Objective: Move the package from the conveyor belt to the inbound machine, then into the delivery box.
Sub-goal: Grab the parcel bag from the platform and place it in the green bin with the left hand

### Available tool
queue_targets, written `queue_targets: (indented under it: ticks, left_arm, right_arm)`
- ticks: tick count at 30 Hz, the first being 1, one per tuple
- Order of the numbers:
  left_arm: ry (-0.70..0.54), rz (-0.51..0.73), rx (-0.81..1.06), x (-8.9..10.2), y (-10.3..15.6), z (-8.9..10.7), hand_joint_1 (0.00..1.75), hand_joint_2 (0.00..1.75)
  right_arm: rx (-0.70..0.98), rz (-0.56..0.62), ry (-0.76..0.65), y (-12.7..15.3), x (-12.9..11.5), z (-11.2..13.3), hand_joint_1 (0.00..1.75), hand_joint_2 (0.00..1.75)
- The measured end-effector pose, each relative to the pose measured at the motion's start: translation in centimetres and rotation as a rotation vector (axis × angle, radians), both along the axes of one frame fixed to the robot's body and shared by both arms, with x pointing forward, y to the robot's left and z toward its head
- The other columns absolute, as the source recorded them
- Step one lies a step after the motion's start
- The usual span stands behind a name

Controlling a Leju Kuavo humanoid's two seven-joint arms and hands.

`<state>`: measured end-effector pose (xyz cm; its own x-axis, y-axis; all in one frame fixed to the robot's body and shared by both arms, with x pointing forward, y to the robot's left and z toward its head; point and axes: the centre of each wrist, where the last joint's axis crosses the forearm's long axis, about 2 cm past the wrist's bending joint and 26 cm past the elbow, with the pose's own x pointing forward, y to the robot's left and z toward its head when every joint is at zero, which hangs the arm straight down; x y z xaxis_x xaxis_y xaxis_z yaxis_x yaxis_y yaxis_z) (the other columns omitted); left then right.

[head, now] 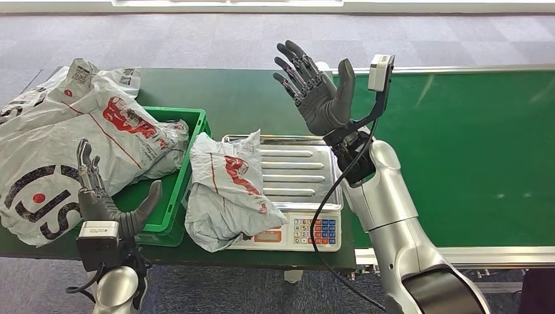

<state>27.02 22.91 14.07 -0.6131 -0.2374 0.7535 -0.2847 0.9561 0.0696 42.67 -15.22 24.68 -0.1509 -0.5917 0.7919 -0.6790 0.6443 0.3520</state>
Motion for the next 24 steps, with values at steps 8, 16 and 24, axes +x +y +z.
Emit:
queue_targets:
  ticks: [8,16,24]
  left_arm:
    - [0.000,0.000,0.000,0.0,0.0,0.0,0.00,1.75]
    - [0.012,-0.049,0.051,1.0,-0.3,0.6,0.00,1.75]
    - [-0.077,-0.661,1.539,13.0,-11.9,5.7,0.00,1.75]
  right_arm:
    - [0.000,0.000,0.000,0.0,0.0,0.0,0.00,0.00]
    - [-0.020,-0.075,-0.030,-0.3,-0.2,-0.2,0.00,1.75]
    - [-0.105,-0.597,-0.572,-3.9,-5.9,6.2,0.00,1.75]
